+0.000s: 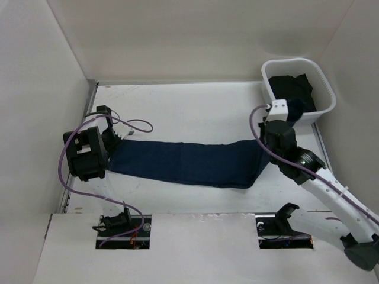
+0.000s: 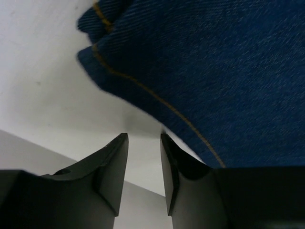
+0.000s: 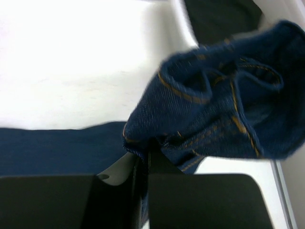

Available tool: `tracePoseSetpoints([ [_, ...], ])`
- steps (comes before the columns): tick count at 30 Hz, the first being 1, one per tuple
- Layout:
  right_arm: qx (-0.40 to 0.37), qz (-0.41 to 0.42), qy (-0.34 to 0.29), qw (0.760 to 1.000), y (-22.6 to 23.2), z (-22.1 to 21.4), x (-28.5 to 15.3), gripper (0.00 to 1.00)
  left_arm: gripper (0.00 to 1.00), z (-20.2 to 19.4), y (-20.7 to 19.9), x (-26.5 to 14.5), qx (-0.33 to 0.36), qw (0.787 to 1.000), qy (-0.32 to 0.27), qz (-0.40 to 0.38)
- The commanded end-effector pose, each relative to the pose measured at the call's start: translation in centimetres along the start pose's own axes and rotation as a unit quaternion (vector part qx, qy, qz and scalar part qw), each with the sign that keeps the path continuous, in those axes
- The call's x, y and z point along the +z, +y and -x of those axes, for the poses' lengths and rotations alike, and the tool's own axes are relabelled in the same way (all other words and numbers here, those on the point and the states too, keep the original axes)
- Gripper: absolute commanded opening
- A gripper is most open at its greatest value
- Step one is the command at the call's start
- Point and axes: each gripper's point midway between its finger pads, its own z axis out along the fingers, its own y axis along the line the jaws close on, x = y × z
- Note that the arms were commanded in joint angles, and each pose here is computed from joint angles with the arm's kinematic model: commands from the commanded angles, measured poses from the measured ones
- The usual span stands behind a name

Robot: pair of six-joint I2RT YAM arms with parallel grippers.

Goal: Fold and stack the trousers
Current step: Fold the trousers

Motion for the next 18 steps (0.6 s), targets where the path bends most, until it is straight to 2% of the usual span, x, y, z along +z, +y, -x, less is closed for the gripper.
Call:
tracePoseSetpoints([
  [1, -0.017, 0.004, -0.049, 0.999, 3.0, 4.4, -0.6, 0.0, 0.29, 1.2, 0.8, -1.0, -0.022, 0.999, -0.026, 0.011],
  [5, -0.068, 0.073, -0.048, 0.994, 9.4, 4.0, 0.1, 0.0, 0.27, 1.6, -0.1, -0.8, -0.01, 1.0, -0.024, 0.007],
  [11, -0.138, 0.145, -0.03, 0.979, 17.7, 0.1, -0.3, 0.0, 0.28, 1.8, 0.0, -0.9, -0.009, 1.0, -0.025, 0.012],
  [18, -0.149, 0.209, 0.007, 0.967, 26.0, -4.8, -2.6, 0.0, 0.28, 1.6, -0.1, -1.1, -0.009, 1.0, -0.024, 0.013],
])
